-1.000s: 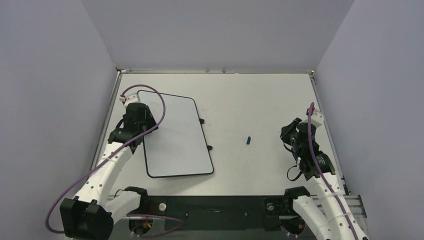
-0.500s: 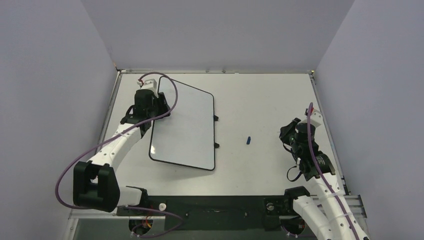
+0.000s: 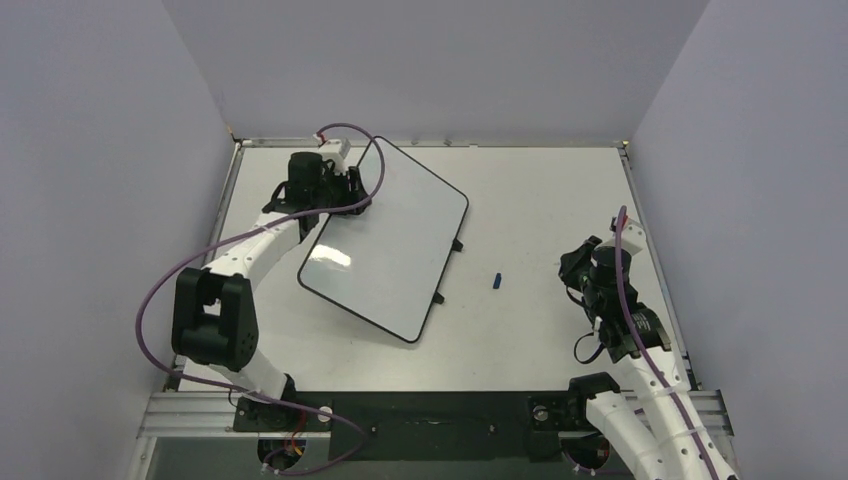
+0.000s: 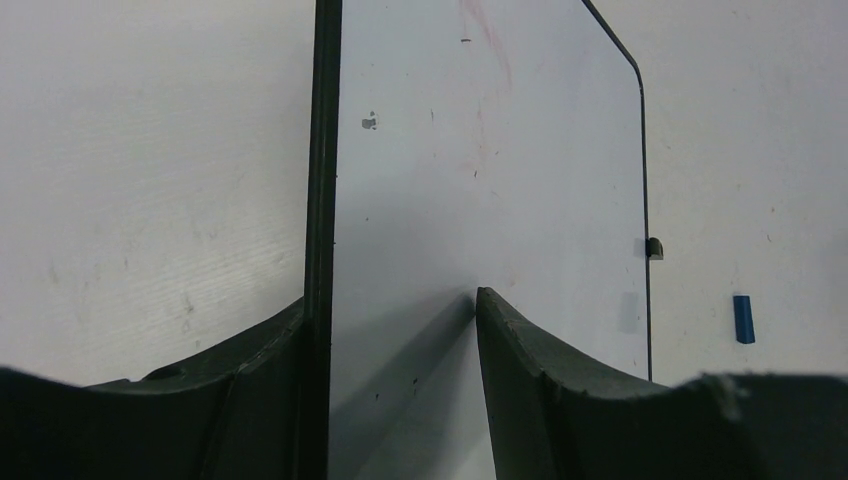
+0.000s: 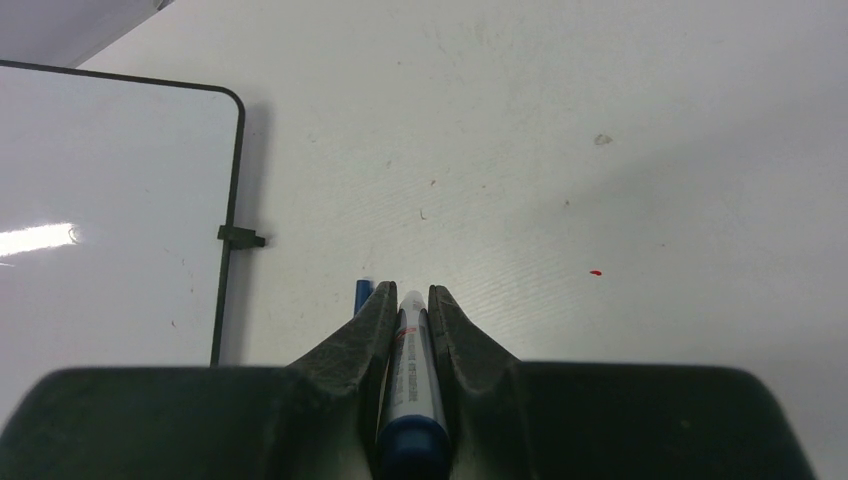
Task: Write a sentence on the whiteboard
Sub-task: Move the whiteboard to the center of the board.
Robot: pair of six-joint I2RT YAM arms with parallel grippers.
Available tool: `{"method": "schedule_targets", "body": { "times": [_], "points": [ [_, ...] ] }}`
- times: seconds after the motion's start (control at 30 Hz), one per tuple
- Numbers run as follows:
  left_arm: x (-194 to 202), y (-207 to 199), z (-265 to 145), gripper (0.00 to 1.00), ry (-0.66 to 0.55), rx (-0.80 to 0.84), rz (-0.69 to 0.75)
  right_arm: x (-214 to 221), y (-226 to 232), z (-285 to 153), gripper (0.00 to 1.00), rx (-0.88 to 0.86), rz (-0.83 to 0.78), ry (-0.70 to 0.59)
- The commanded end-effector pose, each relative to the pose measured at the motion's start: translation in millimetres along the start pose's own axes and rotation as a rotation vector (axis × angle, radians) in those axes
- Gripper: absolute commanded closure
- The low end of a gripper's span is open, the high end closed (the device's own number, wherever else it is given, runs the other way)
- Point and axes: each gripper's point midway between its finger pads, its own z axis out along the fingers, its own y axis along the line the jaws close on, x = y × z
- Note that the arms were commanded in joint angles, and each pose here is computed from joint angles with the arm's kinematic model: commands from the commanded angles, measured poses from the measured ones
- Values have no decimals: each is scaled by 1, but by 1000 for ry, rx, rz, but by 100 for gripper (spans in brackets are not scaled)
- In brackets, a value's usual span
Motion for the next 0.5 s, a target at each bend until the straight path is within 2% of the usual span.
{"method": "schedule_targets", "body": {
  "times": [0.0,0.2,0.47],
  "points": [
    [-26,-51,16,51,-24,256,111,-15,6,-6,100,-28,-1,-52],
    [-29,-88,36,51,30,369,230,-16,5,-10,100,-29,-3,-61],
    [-44,-140,49,51,25,502,331,-16,7,-14,100,-42,0,-60]
  ]
}}
